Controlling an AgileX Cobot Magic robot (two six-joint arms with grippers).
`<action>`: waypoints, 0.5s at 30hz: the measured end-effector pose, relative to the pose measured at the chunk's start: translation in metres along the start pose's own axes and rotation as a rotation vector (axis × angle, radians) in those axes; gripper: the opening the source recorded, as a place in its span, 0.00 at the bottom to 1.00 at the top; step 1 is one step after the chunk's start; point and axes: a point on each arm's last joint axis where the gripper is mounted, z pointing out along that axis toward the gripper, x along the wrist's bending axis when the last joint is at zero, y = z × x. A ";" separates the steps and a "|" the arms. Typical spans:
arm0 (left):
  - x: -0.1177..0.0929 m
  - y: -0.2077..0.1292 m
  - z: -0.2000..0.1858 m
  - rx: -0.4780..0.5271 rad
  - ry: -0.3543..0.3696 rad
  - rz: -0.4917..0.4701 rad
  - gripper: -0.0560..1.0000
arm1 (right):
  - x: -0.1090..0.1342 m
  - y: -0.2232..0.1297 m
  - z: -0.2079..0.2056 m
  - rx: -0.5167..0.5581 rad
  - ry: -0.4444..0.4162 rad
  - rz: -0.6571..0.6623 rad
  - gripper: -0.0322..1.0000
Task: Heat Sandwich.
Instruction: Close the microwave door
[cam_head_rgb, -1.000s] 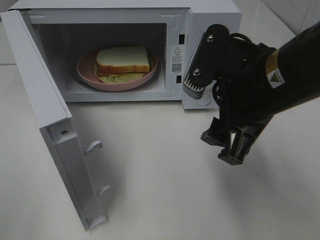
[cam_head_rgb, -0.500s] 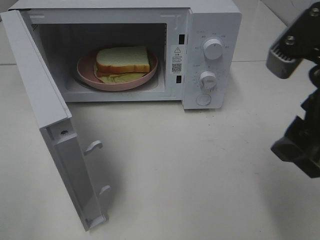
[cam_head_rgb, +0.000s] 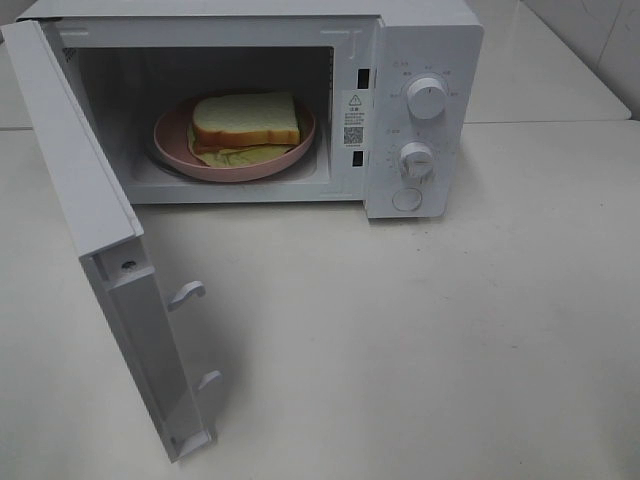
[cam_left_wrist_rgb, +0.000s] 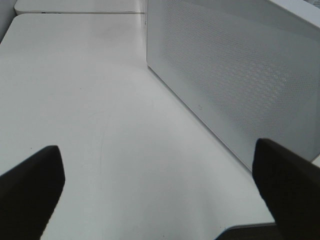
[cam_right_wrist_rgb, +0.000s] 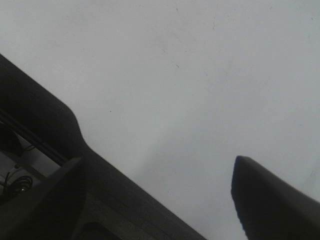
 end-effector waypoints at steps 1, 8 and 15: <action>0.000 0.000 0.000 0.000 0.000 0.000 0.97 | 0.000 -0.005 -0.002 -0.013 0.001 0.004 0.78; 0.000 0.000 0.000 0.000 0.000 0.000 0.97 | -0.006 -0.035 -0.003 -0.046 -0.029 0.093 0.78; 0.000 0.000 0.000 0.000 0.000 0.000 0.97 | -0.013 -0.062 0.000 -0.089 -0.114 0.271 0.78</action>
